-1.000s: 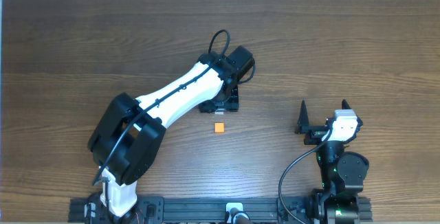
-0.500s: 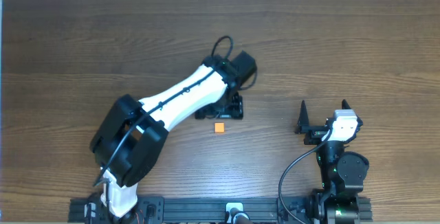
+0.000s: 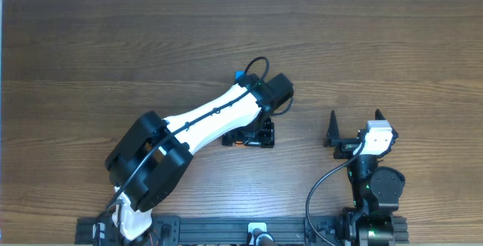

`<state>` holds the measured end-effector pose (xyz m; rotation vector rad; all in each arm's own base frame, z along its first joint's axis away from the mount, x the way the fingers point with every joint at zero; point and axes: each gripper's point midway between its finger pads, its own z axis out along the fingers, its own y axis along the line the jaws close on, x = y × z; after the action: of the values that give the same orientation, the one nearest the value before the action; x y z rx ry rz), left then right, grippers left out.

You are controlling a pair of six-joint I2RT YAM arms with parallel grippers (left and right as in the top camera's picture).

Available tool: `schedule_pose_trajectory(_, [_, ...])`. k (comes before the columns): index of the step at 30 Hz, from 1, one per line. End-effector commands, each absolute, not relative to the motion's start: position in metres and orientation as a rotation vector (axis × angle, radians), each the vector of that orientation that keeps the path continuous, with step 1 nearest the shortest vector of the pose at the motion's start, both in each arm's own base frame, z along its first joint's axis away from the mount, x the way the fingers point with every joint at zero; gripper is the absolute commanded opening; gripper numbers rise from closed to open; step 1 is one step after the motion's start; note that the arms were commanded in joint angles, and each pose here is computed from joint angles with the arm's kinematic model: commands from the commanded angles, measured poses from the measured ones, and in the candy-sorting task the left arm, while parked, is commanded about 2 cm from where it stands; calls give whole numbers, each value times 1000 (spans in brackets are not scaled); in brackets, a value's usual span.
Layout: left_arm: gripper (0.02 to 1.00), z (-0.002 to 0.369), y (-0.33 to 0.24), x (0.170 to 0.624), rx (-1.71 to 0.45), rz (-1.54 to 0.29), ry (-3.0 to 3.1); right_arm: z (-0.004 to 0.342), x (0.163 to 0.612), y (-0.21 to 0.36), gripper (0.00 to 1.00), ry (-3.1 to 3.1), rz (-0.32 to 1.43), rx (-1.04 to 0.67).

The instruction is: Stack Cubes

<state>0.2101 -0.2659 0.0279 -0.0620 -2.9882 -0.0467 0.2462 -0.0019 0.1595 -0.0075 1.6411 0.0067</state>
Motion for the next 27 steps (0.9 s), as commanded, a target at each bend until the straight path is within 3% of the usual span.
schedule_pose_trajectory(1, [787, 26, -263, 205, -31, -32, -2972, 157, 246, -3, 991, 1642, 5, -7])
schedule_pose_trajectory(17, [647, 12, -252, 210, 8, -21, -2970, 157, 246, -3, 993, 1642, 5, -7])
schedule_pose_trajectory(23, [338, 12, -253, 211, 10, -14, -2975, 157, 246, -3, 993, 1642, 5, -7])
schedule_pose_trajectory(27, [231, 12, -253, 211, 11, -15, -2975, 157, 246, -3, 991, 1642, 5, -7])
